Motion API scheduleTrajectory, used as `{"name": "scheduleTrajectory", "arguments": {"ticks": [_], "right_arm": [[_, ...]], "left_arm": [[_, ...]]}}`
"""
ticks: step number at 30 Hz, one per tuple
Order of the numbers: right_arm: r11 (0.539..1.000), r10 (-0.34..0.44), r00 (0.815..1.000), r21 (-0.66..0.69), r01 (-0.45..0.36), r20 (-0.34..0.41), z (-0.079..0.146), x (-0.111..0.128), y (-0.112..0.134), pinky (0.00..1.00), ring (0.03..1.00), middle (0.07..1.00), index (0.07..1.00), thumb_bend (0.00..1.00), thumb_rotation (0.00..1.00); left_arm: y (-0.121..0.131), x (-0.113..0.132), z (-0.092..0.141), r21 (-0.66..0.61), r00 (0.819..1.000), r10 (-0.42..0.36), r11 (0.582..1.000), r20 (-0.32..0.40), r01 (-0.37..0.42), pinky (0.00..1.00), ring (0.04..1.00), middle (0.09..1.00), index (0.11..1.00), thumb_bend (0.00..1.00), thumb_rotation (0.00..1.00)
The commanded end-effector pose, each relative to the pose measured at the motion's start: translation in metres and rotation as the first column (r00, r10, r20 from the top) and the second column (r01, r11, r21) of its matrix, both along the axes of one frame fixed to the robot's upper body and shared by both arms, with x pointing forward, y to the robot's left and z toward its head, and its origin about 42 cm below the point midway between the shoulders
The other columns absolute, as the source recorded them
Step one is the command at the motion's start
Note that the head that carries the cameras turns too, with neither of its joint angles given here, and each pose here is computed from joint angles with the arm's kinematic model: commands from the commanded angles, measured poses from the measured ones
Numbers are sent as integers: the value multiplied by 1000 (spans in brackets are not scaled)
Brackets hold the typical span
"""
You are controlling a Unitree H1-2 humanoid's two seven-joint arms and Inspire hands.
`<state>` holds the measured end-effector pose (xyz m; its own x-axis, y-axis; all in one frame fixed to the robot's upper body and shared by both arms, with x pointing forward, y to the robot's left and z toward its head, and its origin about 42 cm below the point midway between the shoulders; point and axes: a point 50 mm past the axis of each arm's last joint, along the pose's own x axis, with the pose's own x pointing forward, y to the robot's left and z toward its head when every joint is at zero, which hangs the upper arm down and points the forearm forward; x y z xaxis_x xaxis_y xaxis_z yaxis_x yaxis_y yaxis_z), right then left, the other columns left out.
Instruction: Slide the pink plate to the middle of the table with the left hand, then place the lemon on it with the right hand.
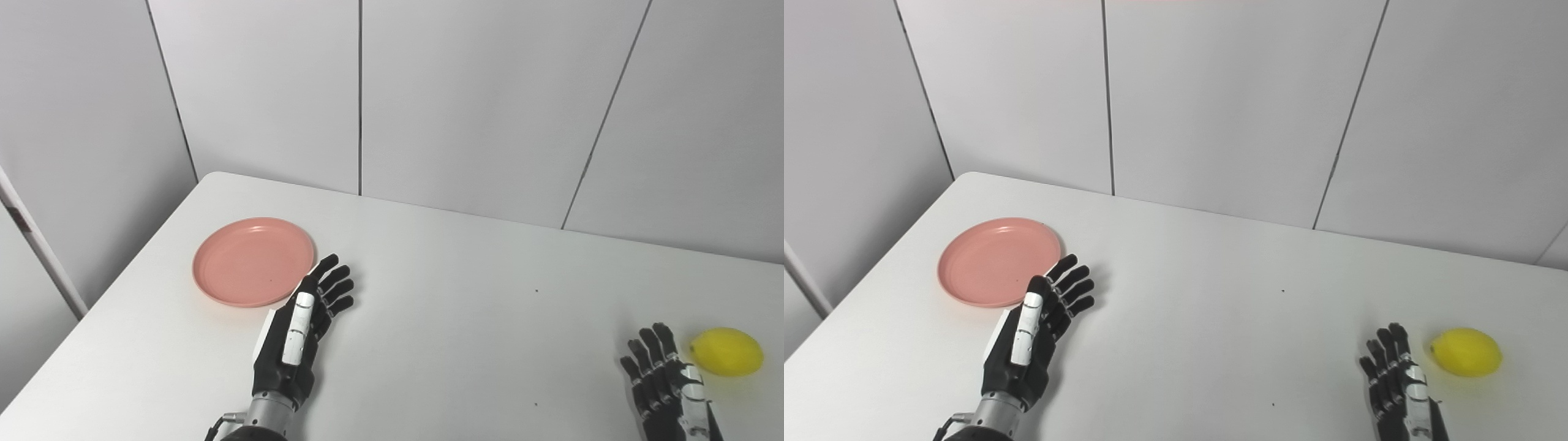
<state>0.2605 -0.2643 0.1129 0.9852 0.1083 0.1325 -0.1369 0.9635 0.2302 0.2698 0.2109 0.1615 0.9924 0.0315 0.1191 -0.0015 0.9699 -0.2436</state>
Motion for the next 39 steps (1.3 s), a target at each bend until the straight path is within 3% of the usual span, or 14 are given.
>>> {"name": "scheduleTrajectory", "arguments": {"ticks": [1,9,13,16,19,39], "right_arm": [[1000,4,998,29,-3,-55,-17,-10,1,1000,1000,1000,1000,615,952],[999,6,998,44,-4,-58,-17,-10,0,1000,1000,1000,1000,612,939],[999,-1,998,44,3,-57,-17,-10,-1,1000,1000,1000,1000,613,931],[999,-5,999,41,7,-54,-17,-10,-1,1000,1000,1000,1000,606,929],[999,0,999,41,2,-51,-17,-10,-2,1000,1000,1000,1000,603,926],[999,-18,998,44,20,-61,-17,-13,-4,1000,1000,1000,1000,603,844]], "left_arm": [[0,10,25,1,997,5,1000,79,-5,827,847,865,847,760,877],[12,31,68,103,992,-19,995,124,7,848,871,893,865,769,939],[25,43,86,168,990,-80,984,117,60,907,913,949,921,859,986],[34,50,92,169,988,-106,982,111,86,949,946,971,938,945,956],[45,59,96,171,987,-115,981,109,95,916,919,946,933,995,929],[120,127,122,193,995,-53,980,85,36,792,790,796,820,1000,926]]}}
